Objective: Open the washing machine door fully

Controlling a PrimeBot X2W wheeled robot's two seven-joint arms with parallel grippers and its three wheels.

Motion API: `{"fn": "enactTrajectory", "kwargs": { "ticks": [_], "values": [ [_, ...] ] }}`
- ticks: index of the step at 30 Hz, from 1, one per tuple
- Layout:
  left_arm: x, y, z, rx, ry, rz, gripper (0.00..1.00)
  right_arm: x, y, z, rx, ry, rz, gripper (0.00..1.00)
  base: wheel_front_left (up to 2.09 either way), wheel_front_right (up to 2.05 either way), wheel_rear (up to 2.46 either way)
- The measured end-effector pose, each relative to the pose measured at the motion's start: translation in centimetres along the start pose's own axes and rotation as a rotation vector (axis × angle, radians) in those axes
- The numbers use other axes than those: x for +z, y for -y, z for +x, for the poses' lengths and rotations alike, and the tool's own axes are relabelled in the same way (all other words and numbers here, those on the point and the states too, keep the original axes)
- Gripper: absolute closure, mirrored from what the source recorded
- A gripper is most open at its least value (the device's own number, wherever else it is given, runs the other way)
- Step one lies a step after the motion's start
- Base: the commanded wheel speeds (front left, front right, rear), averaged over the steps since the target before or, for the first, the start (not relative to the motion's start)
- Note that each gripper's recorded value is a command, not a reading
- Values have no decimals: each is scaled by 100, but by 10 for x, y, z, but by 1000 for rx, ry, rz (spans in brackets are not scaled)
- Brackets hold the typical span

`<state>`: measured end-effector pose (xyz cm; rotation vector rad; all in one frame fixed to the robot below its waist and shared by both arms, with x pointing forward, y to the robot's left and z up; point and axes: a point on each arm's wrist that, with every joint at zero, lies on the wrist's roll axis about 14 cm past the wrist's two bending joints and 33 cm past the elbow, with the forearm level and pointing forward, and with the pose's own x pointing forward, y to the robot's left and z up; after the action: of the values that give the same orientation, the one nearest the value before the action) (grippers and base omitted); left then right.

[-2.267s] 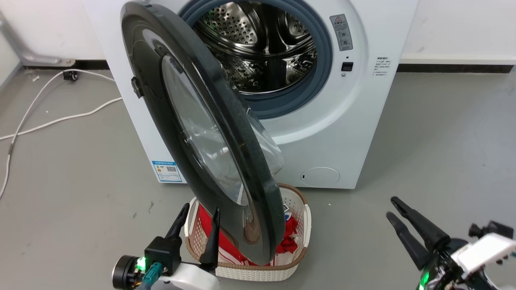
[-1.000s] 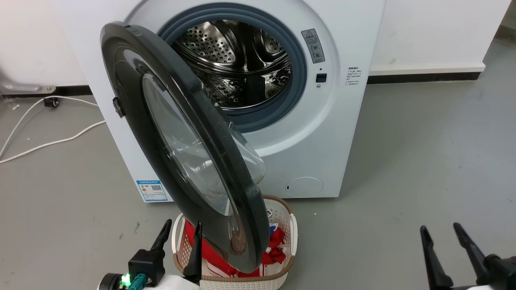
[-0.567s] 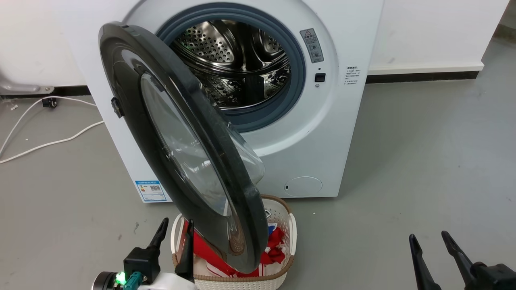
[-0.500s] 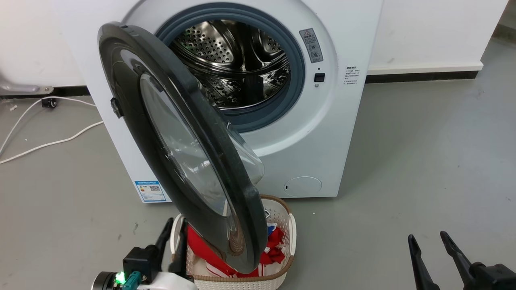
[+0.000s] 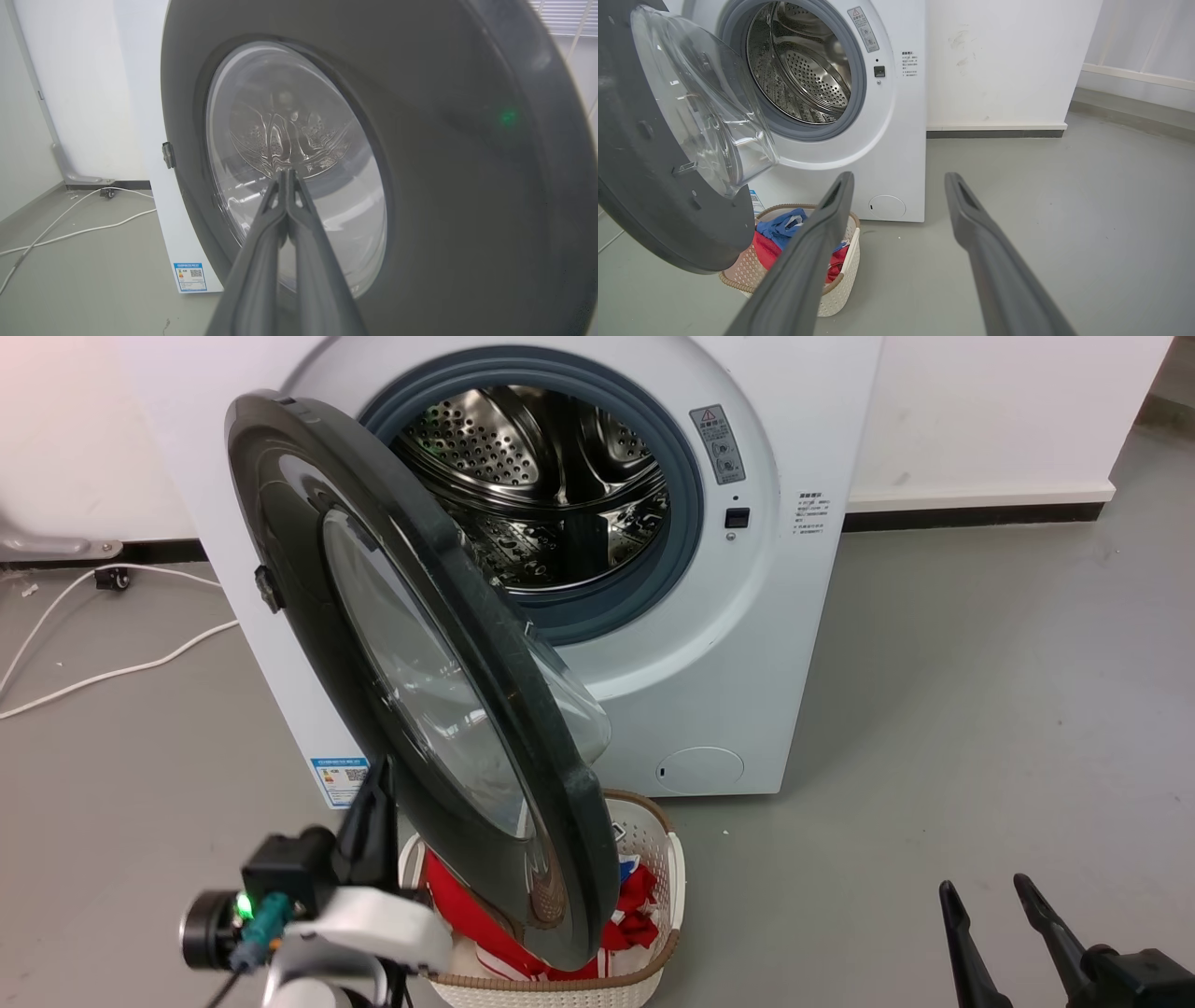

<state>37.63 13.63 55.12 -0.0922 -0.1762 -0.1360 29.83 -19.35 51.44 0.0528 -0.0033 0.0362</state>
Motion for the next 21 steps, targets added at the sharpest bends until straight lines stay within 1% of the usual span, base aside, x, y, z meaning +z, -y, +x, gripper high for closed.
{"fn": "enactTrajectory", "kwargs": {
  "ticks": [4, 9, 14, 18, 21],
  "values": [
    [41, -2, 16, 5, 115, 3, 100, 0, 0, 1, -4, 4, 6, 0, 0, 0, 0],
    [106, 11, 27, -25, 303, 22, 100, -2, -1, 1, -4, 1, 20, 0, 0, 0, 0],
    [169, 33, 22, -74, 490, 30, 100, -4, -2, 1, -6, -1, 25, 0, 0, 0, 0],
    [204, 53, 14, -131, 589, 26, 100, -6, -3, 2, -4, -4, 30, 0, 0, 0, 0],
    [218, 75, 9, -198, 620, 11, 100, -7, -3, 3, -2, -6, 31, 0, 0, 0, 0]
  ]
}}
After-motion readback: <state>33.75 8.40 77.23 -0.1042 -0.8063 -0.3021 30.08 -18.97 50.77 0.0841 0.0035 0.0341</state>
